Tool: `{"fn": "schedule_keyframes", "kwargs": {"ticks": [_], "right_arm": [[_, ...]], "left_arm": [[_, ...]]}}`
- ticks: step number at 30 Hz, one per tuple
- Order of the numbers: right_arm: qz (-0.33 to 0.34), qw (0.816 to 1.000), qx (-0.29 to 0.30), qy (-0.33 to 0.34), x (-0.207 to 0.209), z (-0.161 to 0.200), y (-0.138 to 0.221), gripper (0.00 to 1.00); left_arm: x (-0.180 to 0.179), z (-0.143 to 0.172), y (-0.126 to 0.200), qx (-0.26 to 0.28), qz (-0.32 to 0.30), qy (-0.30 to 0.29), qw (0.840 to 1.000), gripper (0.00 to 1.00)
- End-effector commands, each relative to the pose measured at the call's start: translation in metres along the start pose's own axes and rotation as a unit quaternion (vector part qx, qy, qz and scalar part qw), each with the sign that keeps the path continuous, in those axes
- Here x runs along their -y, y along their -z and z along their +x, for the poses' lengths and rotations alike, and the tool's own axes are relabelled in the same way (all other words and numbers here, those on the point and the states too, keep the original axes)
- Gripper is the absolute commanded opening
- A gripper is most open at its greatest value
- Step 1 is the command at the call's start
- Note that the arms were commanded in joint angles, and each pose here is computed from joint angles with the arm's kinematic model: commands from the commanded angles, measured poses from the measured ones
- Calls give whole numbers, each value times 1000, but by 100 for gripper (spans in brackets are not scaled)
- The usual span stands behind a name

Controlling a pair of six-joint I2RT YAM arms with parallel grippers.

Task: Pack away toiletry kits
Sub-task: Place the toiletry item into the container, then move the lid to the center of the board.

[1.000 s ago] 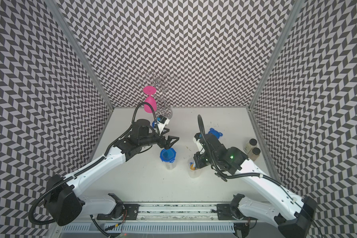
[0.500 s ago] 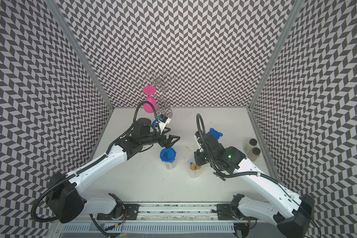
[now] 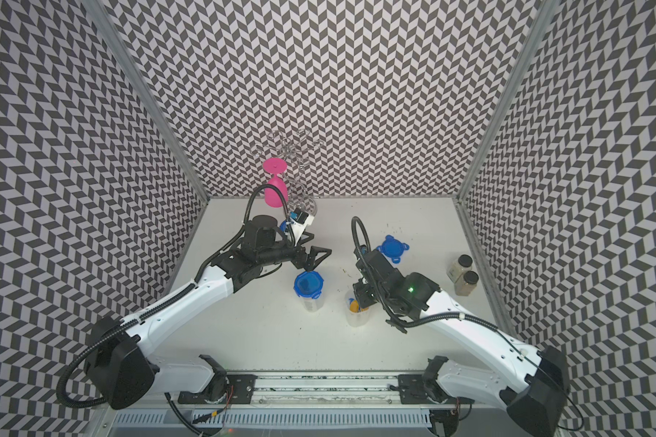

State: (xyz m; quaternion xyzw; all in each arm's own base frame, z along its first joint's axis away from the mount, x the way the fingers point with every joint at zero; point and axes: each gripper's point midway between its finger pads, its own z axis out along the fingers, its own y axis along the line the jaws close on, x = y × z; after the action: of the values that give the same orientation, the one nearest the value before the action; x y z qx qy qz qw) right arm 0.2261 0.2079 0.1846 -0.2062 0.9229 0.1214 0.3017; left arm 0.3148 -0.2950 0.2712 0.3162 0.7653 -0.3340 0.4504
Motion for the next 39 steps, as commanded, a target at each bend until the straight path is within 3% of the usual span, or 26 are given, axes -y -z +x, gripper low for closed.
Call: {"fn": "schedule_keyframes", "kwargs": {"ticks": [1,10,12,15,18,24,28,32,39], "right_arm": [[0,1000,18,9,-6,-10,-5,16],[29,999,38,3,1,-25,9,43],[44,997,64,-8,7,-39,22,53],[73,991,104,-29,22,-67,43,77],[75,993,76,-53,58,-85,35,90],[102,991,31,-79,136,-96,-19,95],[89,987,11,-134,181,-96,-64,97],[92,983,-41,-157,216,-87,-111,97],[102,973,-76,-192,255,-93,-163,97]], "left_arm": [[4,-20,4,23,5,-15,1000,94],[7,-22,7,27,11,-13,999,95],[7,-23,7,26,10,-10,1000,95],[1,-21,5,14,-2,-2,1000,96],[-3,-17,2,-1,-12,6,1000,99],[4,-26,6,6,2,14,1000,100],[10,-33,9,10,17,16,1000,100],[15,-42,10,20,28,11,999,100],[10,-56,14,43,9,17,999,100]]}}
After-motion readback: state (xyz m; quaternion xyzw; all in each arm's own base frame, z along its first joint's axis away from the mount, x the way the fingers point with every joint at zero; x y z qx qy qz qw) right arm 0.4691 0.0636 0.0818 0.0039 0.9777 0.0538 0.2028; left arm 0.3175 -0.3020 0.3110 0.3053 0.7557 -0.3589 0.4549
